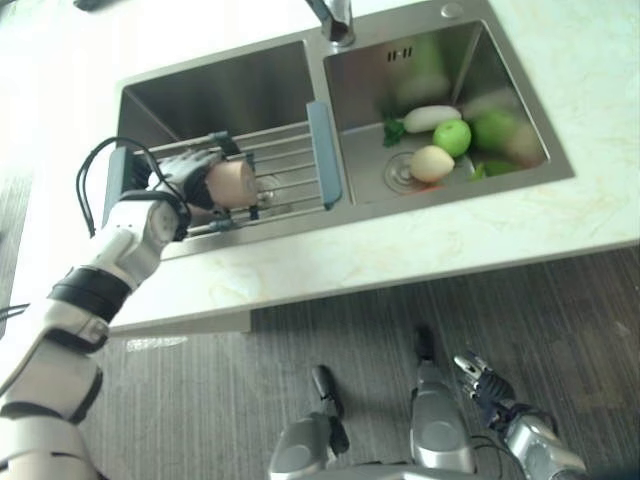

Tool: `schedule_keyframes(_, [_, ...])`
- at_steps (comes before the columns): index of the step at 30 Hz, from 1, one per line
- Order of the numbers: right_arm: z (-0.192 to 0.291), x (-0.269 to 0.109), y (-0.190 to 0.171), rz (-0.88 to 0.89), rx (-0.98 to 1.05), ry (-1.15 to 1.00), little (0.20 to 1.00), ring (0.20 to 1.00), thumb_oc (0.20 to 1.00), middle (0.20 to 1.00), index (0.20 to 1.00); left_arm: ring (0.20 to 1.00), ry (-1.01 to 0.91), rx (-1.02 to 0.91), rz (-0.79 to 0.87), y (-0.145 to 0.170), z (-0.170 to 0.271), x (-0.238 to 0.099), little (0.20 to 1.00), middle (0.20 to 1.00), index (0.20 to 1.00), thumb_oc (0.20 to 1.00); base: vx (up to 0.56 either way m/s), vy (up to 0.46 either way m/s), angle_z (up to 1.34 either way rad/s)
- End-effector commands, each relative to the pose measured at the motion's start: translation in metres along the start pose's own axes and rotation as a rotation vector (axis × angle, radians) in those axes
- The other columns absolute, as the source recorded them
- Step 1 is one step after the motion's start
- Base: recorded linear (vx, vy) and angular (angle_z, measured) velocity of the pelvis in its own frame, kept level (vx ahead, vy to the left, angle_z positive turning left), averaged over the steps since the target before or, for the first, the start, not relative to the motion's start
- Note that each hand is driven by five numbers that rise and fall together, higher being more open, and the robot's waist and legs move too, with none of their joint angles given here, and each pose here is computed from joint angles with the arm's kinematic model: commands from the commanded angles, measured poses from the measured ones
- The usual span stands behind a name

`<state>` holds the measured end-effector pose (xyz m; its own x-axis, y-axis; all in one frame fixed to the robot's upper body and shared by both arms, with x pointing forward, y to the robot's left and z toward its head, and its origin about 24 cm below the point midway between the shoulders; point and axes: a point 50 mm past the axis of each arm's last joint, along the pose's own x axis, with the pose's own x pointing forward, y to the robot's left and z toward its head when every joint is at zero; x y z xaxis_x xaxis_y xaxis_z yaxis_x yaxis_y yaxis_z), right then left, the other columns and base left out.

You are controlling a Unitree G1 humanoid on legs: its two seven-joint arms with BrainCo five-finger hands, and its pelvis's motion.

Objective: Place the dishes in the dishwasher.

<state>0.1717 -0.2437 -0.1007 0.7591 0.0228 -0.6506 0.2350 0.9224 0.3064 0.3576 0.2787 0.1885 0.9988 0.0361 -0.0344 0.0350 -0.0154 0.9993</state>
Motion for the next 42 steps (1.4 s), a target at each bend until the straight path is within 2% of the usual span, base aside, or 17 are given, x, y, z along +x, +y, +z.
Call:
schedule_keyframes(1, [0.008, 0.004, 0.01, 0.037, 0.014, -0.044, 1.0, 1.0, 1.0, 1.0, 1.0, 1.0, 0.101, 0.115, 0.101, 0.038, -0.026, -0.001, 1.0, 1.0, 1.0, 1.0, 0.0, 0.0, 0.0])
schedule_keyframes(10, [0.01, 0.004, 0.009, 0.037, 0.016, -0.052, 1.0, 1.0, 1.0, 1.0, 1.0, 1.0, 0.114, 0.152, 0.084, 0.041, -0.029, -0.003, 1.0, 1.0, 1.0, 1.0, 0.0, 0.001, 0.01])
schedule_keyframes(19, [0.013, 0.006, 0.012, 0.04, 0.015, -0.059, 1.0, 1.0, 1.0, 1.0, 1.0, 1.0, 0.217, 0.186, -0.055, 0.029, -0.04, -0.003, 1.0, 1.0, 1.0, 1.0, 0.0, 0.0, 0.0])
schedule_keyframes(20, [0.015, 0.007, 0.012, 0.043, 0.013, -0.061, 1.0, 1.0, 1.0, 1.0, 1.0, 0.357, 0.246, 0.227, -0.12, 0.024, -0.044, -0.001, 0.357, 0.357, 0.357, 0.357, 0.0, 0.0, 0.0])
schedule_keyframes(21, [0.016, 0.007, 0.013, 0.044, 0.012, -0.062, 1.0, 1.0, 1.0, 1.0, 1.0, 0.2, 0.253, 0.243, -0.138, 0.022, -0.045, -0.001, 0.2, 0.2, 0.2, 0.2, 0.0, 0.0, 0.0])
schedule_keyframes(28, [0.023, 0.009, 0.011, 0.045, 0.01, -0.077, 1.0, 1.0, 1.0, 1.0, 1.0, 0.2, 0.245, 0.332, -0.274, 0.01, -0.046, -0.001, 0.2, 0.2, 0.2, 0.2, 0.0, 0.0, 0.0])
schedule_keyframes(36, [0.026, 0.009, 0.012, 0.046, 0.012, -0.098, 1.0, 1.0, 1.0, 1.0, 1.0, 0.2, 0.157, 0.319, -0.295, 0.006, -0.04, 0.0, 0.2, 0.2, 0.2, 0.2, 0.0, 0.0, 0.0])
schedule_keyframes(40, [0.026, 0.008, 0.011, 0.047, 0.015, -0.109, 1.0, 1.0, 1.0, 1.0, 1.0, 0.2, 0.101, 0.155, -0.24, 0.002, -0.033, 0.0, 0.2, 0.2, 0.2, 0.2, 0.0, 0.0, 0.0])
schedule_keyframes(41, [0.024, 0.008, 0.012, 0.045, 0.018, -0.109, 1.0, 1.0, 1.0, 1.0, 1.0, 0.2, 0.071, 0.089, -0.16, 0.001, -0.032, -0.001, 0.2, 0.2, 0.2, 0.2, 0.0, 0.0, 0.0])
schedule_keyframes(42, [0.016, 0.005, 0.011, 0.042, 0.019, -0.1, 1.0, 1.0, 1.0, 1.0, 1.0, 0.2, -0.025, -0.024, 0.056, 0.011, -0.023, -0.002, 0.2, 0.2, 0.2, 0.2, 0.0, 0.0, 0.0])
